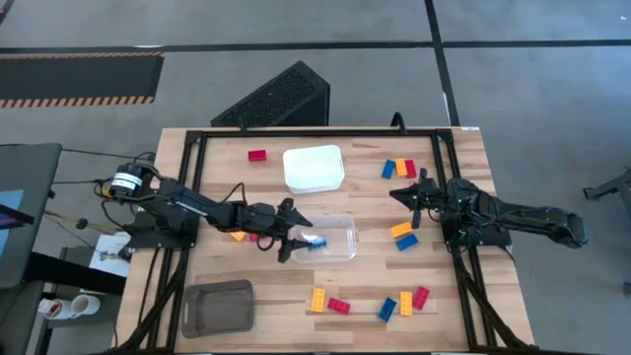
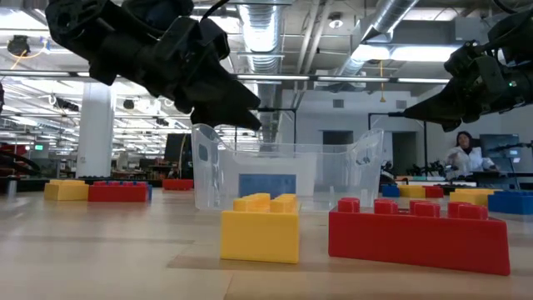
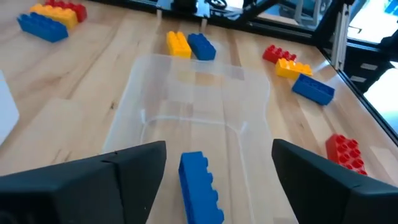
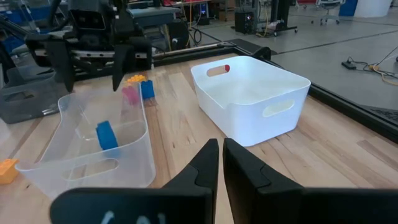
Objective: Sort & place blocks by color
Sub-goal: Put the red game piece into the white bin
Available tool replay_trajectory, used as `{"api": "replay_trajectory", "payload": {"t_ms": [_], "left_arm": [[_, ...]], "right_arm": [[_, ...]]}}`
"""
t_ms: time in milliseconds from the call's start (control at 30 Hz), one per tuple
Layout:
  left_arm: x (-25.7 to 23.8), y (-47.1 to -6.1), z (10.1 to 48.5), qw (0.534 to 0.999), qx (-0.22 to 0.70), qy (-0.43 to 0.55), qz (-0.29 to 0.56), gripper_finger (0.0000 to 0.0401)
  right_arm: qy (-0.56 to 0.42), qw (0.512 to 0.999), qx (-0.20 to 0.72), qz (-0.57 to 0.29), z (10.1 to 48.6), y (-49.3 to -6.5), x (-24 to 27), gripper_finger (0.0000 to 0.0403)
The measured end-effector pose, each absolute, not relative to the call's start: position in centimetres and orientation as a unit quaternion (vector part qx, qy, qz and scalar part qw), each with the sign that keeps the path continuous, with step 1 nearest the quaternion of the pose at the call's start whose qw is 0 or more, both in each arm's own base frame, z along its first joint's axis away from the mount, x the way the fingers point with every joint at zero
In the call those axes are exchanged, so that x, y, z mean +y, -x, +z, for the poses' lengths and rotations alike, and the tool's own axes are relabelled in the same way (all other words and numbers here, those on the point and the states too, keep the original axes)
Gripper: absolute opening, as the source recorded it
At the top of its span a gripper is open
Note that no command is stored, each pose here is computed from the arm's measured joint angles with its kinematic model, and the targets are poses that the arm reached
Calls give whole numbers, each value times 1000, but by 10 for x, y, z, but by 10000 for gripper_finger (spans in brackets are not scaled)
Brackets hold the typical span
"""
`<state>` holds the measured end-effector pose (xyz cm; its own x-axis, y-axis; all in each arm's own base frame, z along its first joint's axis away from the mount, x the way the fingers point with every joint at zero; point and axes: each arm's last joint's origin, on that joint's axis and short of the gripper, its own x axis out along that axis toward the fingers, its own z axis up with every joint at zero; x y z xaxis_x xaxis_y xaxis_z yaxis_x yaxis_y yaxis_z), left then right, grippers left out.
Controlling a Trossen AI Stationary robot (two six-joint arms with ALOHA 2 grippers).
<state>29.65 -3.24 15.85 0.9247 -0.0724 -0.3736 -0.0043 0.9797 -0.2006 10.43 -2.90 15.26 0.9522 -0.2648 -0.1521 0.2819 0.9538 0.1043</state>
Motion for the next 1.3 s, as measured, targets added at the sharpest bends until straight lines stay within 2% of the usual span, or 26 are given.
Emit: {"api": "replay_trajectory", "payload": {"t_ms": [133,267,567,867,1300], "left_arm": [[-35,-297,170,981,156,106,-52,269],[-47,-288,198,986,96,91,-98,243],[-81,-255,248,997,-10,19,-70,191],[-107,-245,245,998,-9,-10,-54,172],[-135,-246,222,998,23,17,-54,169]], "right_arm": [[-63,986,68,-139,153,-104,-29,49],[-63,986,68,-139,153,-104,-29,49],[-63,986,68,-139,153,-104,-29,49],[-62,986,68,-139,153,-104,-29,49],[-63,986,69,-139,153,-104,-29,49]]}}
